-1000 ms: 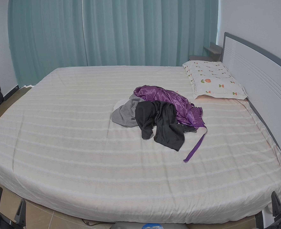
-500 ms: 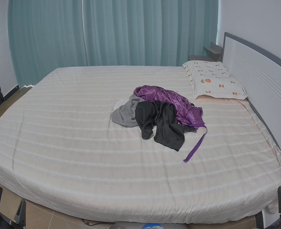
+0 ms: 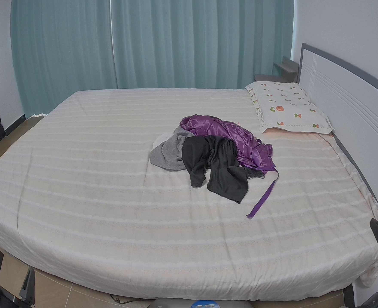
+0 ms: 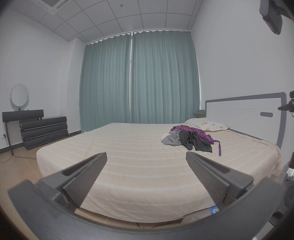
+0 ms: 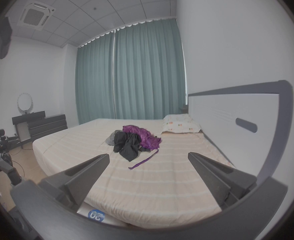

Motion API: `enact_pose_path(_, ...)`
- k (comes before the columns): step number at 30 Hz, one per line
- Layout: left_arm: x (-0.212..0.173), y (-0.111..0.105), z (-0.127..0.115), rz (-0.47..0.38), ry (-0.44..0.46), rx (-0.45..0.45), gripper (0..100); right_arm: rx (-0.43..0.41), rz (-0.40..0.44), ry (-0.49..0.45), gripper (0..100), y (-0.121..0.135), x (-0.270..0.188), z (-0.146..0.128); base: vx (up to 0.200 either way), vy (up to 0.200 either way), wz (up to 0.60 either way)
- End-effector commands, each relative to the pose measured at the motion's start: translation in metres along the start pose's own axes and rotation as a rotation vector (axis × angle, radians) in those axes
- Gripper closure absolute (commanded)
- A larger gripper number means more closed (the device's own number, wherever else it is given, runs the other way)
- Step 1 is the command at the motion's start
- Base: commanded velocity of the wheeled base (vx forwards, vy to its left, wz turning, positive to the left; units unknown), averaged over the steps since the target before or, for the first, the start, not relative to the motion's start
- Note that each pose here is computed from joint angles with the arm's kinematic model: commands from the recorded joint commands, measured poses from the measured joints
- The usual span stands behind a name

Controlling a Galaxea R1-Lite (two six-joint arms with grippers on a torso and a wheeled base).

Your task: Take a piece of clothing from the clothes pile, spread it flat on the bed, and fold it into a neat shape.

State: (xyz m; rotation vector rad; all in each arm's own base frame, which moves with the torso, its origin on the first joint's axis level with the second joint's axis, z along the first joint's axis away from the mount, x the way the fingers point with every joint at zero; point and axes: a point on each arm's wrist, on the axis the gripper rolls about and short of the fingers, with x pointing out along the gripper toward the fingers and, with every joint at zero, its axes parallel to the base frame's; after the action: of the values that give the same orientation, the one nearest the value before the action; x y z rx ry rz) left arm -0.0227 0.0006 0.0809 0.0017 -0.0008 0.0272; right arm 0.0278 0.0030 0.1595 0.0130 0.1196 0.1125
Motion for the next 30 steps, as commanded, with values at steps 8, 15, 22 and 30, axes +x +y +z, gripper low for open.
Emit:
enact_pose_path(8,0.0,0.0,-0.005,0.0,-0.001,0.0,0,0.161,0.12,0.391,0,0.027,0.168,0.005,0.0,0.0,0.0)
enact_pose_path(15,0.0,0.0,-0.005,0.0,0.001,0.0,0,0.238,0.08,0.431,0,0.046,0.268,-0.026,0.0,0.0,0.0)
enact_pose_path(22,0.0,0.0,-0.005,0.0,-0.001,0.0,0,0.355,0.025,0.468,0,0.061,0.338,-0.063,0.0,0.0,0.0)
enact_pose_path(30,0.0,0.0,-0.005,0.0,-0.001,0.0,0,0.424,0.012,0.496,0,0.074,0.385,-0.099,0.0,0.0,0.0)
